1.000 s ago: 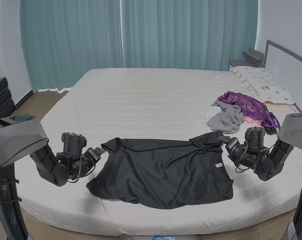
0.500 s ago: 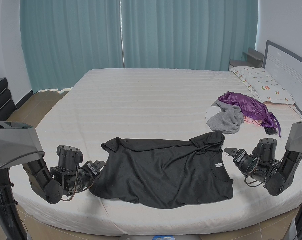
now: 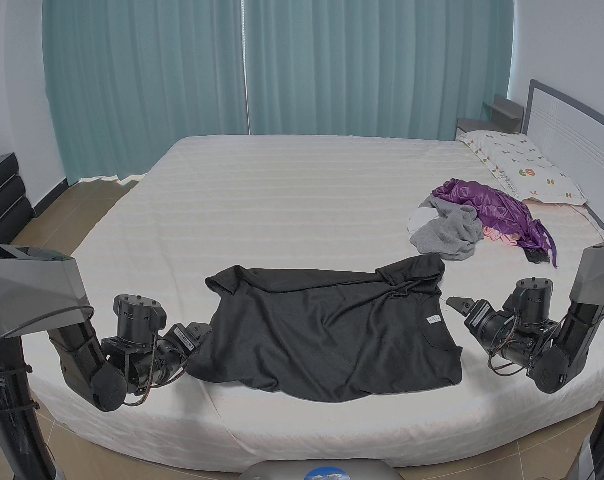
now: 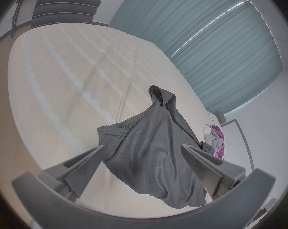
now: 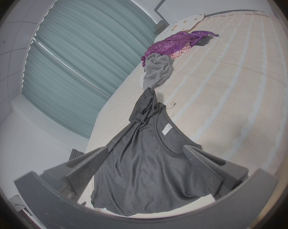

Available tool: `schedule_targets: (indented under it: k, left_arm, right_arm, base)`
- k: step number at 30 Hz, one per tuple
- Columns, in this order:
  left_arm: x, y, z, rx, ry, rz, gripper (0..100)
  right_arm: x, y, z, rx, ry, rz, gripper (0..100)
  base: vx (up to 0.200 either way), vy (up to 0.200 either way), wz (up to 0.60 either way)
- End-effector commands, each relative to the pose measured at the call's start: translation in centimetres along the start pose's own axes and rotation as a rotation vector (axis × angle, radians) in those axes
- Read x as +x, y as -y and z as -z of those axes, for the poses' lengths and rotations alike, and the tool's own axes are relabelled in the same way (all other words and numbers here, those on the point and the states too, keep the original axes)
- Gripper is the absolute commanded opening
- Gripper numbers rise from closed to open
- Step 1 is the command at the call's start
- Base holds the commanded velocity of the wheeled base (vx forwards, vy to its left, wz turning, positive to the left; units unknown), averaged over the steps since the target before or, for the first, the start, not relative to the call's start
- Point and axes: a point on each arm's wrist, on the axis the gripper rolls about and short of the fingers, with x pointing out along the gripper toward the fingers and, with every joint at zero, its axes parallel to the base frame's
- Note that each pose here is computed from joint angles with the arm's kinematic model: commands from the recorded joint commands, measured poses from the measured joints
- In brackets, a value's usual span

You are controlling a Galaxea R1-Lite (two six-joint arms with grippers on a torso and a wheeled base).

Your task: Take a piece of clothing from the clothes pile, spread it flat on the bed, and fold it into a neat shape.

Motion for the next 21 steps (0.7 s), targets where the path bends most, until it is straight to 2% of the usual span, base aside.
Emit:
schedule_targets:
  k: [1, 2, 17, 21]
  left_arm:
    - [0.02, -0.01, 0.0, -0.003, 0.001, -0.001, 100]
    - [0.04, 0.05, 0.02, -0.002, 0.001, 0.001, 100]
    - [-0.12, -0.01, 0.02, -0.001, 0.007, -0.005, 100]
    - [-0.31, -0.41, 0.19, 0.004, 0.01, -0.027, 100]
  right_arm:
    - [0.08, 0.07, 0.09, 0.0, -0.005, 0.002, 100]
    - [0.06, 0.07, 0.14, -0.001, -0.005, 0.003, 100]
    - [0.11, -0.08, 0.56, -0.007, -0.019, 0.0, 100]
    - [0.17, 0.02, 0.63, -0.007, -0.022, 0.003, 100]
  base:
    - [0.0, 0.0, 0.0]
    - [0.0, 0.0, 0.0]
    - [0.0, -0.2, 0.0]
    - [0.0, 0.0, 0.0]
